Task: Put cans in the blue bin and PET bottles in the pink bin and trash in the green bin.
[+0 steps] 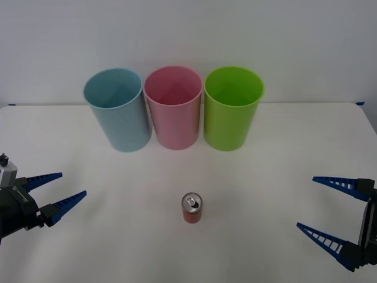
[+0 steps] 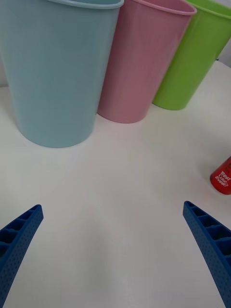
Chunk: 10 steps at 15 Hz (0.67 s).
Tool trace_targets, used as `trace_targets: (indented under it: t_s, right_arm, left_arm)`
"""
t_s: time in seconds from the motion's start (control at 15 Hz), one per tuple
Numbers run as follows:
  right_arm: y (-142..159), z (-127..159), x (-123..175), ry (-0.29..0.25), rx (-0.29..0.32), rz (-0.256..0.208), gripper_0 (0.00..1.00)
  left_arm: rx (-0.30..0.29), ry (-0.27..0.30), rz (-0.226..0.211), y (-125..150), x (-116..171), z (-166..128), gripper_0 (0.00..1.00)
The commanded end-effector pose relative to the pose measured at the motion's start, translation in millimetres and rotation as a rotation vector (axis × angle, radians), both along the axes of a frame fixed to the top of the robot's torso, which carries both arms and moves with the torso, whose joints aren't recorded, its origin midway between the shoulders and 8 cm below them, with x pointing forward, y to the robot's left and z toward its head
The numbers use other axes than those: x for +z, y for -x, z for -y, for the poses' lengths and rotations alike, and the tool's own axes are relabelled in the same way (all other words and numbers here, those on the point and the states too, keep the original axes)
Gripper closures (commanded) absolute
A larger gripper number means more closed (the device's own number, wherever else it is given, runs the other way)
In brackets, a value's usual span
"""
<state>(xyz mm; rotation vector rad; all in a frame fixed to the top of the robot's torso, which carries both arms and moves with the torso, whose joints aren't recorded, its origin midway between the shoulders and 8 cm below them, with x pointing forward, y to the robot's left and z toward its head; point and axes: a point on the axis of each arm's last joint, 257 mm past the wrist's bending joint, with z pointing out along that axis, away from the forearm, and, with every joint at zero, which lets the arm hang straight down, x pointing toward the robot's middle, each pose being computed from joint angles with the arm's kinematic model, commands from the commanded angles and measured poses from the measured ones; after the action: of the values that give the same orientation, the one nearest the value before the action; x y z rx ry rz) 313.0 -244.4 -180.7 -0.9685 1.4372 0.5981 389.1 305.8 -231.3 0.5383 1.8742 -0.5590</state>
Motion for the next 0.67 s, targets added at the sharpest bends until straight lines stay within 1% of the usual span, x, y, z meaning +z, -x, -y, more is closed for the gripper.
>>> trace_targets:
  t_s: [0.07,0.27,0.33,0.4,0.67]
  right_arm:
    - [4,6,-14,-0.009,0.010,0.006,0.00]
    - [4,2,-31,-0.031,0.008,0.004,0.00]
    - [3,-1,-37,-0.046,0.002,-0.005,0.00]
    - [2,-7,-42,-0.056,-0.001,-0.008,0.00]
    - [-4,-32,-61,-0.066,-0.025,-0.015,0.00]
  left_arm:
    - [0.000,0.000,0.000,0,0,0,0.00]
    - [0.000,0.000,0.000,0,0,0,0.00]
    - [0.000,0.000,0.000,0,0,0,0.00]
    - [0.000,0.000,0.000,0,0,0,0.00]
    - [0.000,0.000,0.000,0,0,0,0.00]
